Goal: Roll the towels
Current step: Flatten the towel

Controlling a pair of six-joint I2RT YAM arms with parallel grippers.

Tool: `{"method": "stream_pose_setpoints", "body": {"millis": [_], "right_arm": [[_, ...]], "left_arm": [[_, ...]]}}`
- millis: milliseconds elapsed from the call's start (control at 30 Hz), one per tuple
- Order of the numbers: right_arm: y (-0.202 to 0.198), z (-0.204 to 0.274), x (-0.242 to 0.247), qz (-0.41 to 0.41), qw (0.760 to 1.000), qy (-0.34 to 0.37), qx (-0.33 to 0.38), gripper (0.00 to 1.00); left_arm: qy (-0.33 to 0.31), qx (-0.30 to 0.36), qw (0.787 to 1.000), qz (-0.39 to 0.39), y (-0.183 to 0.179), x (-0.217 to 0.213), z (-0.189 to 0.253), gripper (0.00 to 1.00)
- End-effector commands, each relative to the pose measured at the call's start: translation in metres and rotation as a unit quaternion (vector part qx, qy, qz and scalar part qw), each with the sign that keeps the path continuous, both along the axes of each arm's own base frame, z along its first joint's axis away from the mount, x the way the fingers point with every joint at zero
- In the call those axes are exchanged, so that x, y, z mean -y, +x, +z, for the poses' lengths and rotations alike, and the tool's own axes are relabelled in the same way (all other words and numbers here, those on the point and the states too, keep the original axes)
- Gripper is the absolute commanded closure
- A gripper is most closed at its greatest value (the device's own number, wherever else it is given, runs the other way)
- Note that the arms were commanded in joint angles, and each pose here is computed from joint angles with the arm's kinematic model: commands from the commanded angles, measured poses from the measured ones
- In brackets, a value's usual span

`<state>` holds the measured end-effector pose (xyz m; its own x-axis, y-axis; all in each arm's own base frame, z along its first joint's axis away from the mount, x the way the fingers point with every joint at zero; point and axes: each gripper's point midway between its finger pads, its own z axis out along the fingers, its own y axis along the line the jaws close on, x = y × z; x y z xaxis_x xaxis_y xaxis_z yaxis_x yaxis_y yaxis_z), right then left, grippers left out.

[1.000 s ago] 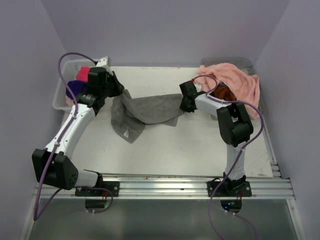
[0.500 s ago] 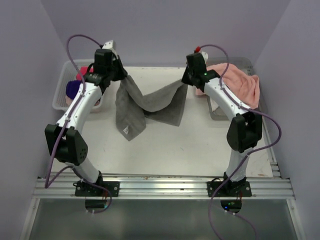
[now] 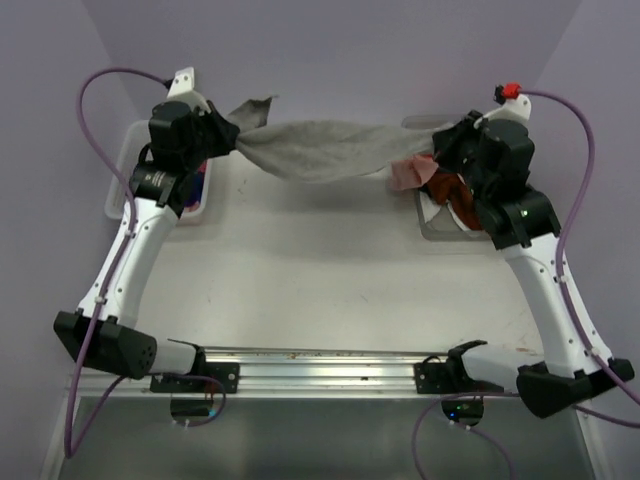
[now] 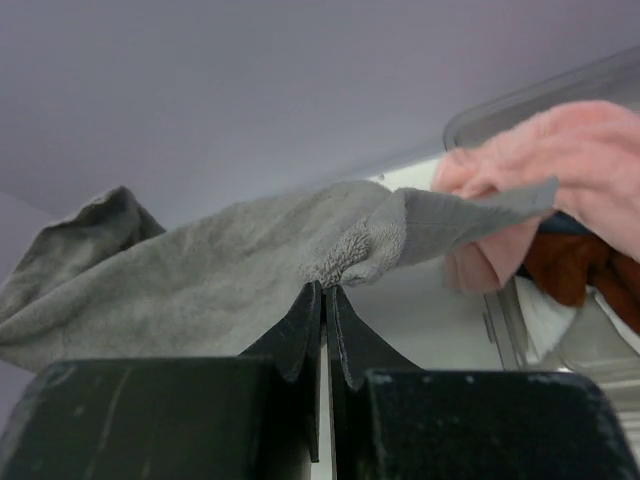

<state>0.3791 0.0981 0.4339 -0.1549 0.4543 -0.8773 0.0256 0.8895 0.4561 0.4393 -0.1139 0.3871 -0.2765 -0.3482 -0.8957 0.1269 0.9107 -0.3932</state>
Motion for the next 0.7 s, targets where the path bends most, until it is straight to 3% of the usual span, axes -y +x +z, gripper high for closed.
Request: {"method": "stream_pose_setpoints", "body": {"millis": [0,67,100,133,167,200,233,267,300,333,400,500,667], "right_arm": [[-0.026,-0.074,0.004,0.011,0.996,-0.03,-0.087,1.0],[-0.048,-0.127,0.008,0.016,0.989,-0.04,-0.145,1.0],[-0.066,-0.139,0.013,0.014,0.987,-0.03,-0.16,1.0],[-0.079,-0.178,0.015,0.014,0.978,-0.034,-0.205,1.0],[-0.09,-0.197,0.013,0.02,0.973,-0.028,-0.227,1.0],[-0.111,-0.231,0.018,0.011,0.964,-0.016,-0.266,1.0],[-0.12,-0.247,0.019,0.007,0.958,-0.011,-0.286,1.0],[-0.129,-0.26,0.022,-0.002,0.953,-0.007,-0.304,0.98],[-0.14,-0.273,0.025,-0.009,0.946,-0.005,-0.325,0.76],[-0.147,-0.283,0.027,-0.019,0.941,0.004,-0.337,0.64],[-0.149,-0.285,0.031,-0.032,0.941,0.003,-0.336,0.41],[-0.139,-0.278,0.035,-0.041,0.944,-0.011,-0.326,0.39],[-0.119,-0.287,0.024,-0.022,0.942,-0.02,-0.335,0.43]], "left_arm": [[-0.011,-0.022,1.0,-0.003,-0.023,-0.004,-0.04,1.0],[-0.027,-0.083,0.996,-0.009,-0.05,-0.002,-0.101,1.0],[-0.028,-0.132,0.991,-0.007,-0.066,-0.004,-0.153,1.0],[-0.043,-0.144,0.989,-0.004,-0.079,-0.004,-0.166,0.92],[-0.046,-0.168,0.985,0.001,-0.089,-0.005,-0.188,0.76],[-0.05,-0.211,0.976,0.015,-0.105,-0.009,-0.221,0.38],[-0.048,-0.229,0.972,0.018,-0.112,-0.01,-0.233,0.37],[-0.047,-0.242,0.969,0.022,-0.116,-0.012,-0.242,0.17],[-0.042,-0.26,0.964,0.029,-0.123,-0.014,-0.25,0.11],[-0.031,-0.259,0.964,0.047,-0.12,-0.022,-0.248,0.04],[-0.013,-0.257,0.964,0.071,-0.117,-0.031,-0.238,0.04],[0.035,-0.272,0.954,0.124,-0.114,-0.056,-0.238,0.1],[0.086,-0.299,0.932,0.187,-0.107,-0.081,-0.245,0.43]]}}
